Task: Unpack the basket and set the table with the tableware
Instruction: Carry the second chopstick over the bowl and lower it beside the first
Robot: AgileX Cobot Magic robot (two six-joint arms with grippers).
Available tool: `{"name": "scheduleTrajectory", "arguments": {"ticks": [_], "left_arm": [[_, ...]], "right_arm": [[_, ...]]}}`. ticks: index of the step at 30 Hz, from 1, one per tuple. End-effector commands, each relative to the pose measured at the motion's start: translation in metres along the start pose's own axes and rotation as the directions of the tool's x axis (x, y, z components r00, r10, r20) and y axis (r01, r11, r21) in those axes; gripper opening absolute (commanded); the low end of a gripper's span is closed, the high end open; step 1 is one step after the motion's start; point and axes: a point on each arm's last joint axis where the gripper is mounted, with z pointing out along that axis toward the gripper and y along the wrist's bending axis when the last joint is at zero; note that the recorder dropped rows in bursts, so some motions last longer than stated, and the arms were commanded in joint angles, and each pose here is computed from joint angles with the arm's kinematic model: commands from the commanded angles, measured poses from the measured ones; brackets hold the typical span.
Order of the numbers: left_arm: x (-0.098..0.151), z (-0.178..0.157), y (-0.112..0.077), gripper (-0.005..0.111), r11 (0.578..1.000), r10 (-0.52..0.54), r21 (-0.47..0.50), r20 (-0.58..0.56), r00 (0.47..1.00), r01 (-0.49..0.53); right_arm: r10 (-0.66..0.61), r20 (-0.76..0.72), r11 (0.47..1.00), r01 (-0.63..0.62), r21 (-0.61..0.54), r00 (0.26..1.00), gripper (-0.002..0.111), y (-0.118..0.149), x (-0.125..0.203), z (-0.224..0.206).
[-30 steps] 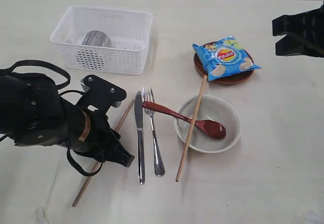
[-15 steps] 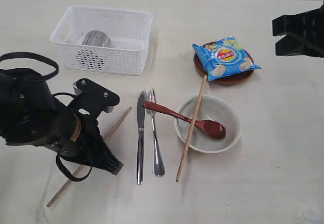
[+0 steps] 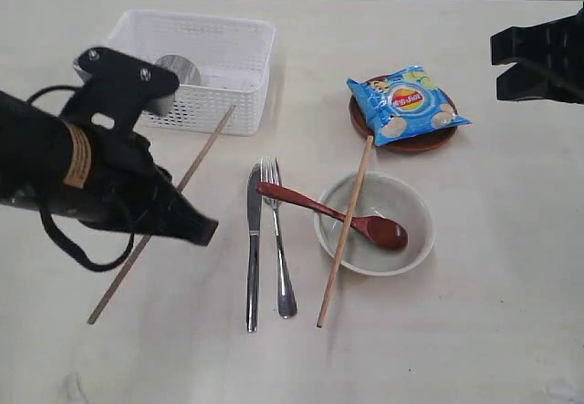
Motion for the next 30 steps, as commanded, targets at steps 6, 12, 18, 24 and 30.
{"name": "scheduleTrajectory", "arguments": {"ticks": [6, 12, 18, 24, 30], "left_arm": [[-0.051, -0.046, -0.032, 0.000, 0.955, -0.144, 0.275, 0.107, 0.984, 0.110], [-0.062, 0.001, -0.075, 0.000, 0.890, -0.141, 0.435, -0.024, 0.990, 0.137], [-0.071, 0.045, -0.116, 0.000, 0.872, -0.176, 0.452, -0.068, 0.982, 0.188], [-0.069, 0.067, -0.127, 0.000, 0.861, -0.256, 0.440, -0.057, 0.965, 0.254], [-0.065, 0.080, -0.127, 0.000, 0.870, -0.257, 0.414, -0.084, 0.963, 0.268]], "right_arm": [[-0.005, 0.014, 1.000, 0.005, 0.000, 1.000, -0.001, 0.000, 0.000, -0.001], [-0.006, 0.010, 1.000, 0.006, -0.001, 1.000, -0.001, 0.000, 0.001, -0.001], [-0.006, 0.010, 1.000, 0.006, -0.001, 1.000, -0.001, 0.000, 0.001, -0.001], [-0.006, 0.008, 1.000, 0.006, -0.002, 1.000, -0.001, 0.000, 0.001, -0.001], [-0.006, 0.008, 1.000, 0.006, -0.002, 1.000, -0.001, 0.000, 0.001, -0.001]]}}
